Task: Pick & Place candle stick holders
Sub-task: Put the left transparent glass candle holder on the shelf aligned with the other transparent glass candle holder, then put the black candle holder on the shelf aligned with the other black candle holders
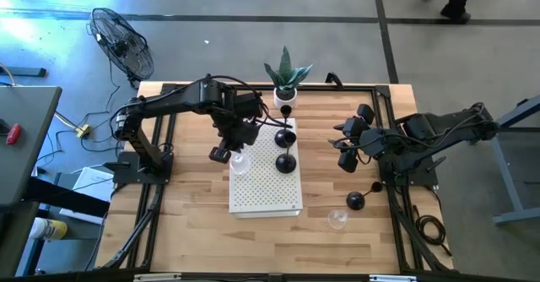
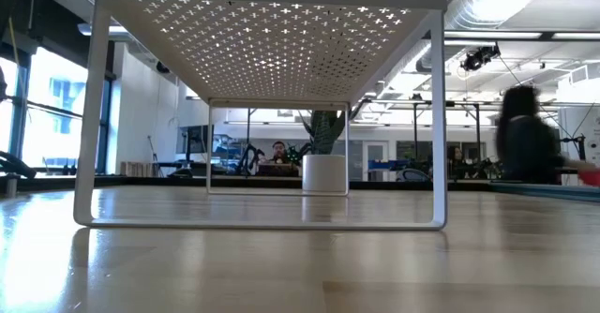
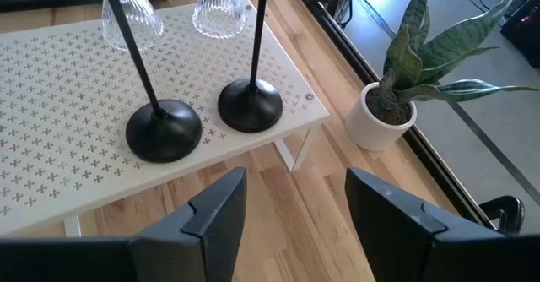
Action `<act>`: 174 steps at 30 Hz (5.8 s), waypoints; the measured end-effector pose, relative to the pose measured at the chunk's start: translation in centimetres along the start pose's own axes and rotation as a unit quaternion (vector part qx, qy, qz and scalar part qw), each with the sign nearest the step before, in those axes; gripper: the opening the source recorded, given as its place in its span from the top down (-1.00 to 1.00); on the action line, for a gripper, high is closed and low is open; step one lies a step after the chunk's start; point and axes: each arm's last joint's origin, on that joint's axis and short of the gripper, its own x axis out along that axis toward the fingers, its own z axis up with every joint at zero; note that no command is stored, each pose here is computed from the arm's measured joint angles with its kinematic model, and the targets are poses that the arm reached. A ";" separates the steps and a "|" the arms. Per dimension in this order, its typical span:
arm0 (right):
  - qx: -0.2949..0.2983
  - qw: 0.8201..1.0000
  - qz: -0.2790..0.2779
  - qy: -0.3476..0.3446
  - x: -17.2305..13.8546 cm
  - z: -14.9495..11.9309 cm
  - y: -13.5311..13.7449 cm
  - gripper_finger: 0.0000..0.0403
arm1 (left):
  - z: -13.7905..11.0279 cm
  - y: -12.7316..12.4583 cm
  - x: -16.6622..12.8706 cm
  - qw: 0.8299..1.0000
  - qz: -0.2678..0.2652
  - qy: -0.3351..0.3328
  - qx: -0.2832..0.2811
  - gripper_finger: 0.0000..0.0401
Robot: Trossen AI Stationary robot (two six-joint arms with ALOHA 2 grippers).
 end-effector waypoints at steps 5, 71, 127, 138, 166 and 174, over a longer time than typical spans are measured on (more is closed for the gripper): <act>0.000 1.000 -0.001 0.000 0.0 0.0 0.0 0.03 | 0.0 -0.1 -0.2 1.000 0.003 -0.005 0.003 0.67; 0.320 0.913 0.125 0.220 -5.3 -4.2 -3.9 0.03 | 0.9 -5.8 -9.5 0.983 0.000 -0.169 -0.077 0.67; 0.412 0.794 0.110 0.434 -6.6 -6.1 -2.0 0.03 | 0.8 -5.5 -9.5 0.985 0.050 -0.159 -0.054 0.67; 0.380 0.805 0.082 0.449 -5.7 -6.2 0.1 0.03 | 0.8 -5.4 -9.5 0.984 0.072 -0.154 -0.045 0.67; 0.308 0.844 -0.003 0.439 -3.6 -6.6 1.7 0.27 | 0.8 -5.4 -9.5 0.984 0.066 -0.156 -0.058 0.67; 0.292 0.851 0.019 0.435 -3.2 -6.3 2.4 0.82 | 0.8 -5.4 -9.5 0.984 0.066 -0.156 -0.059 0.67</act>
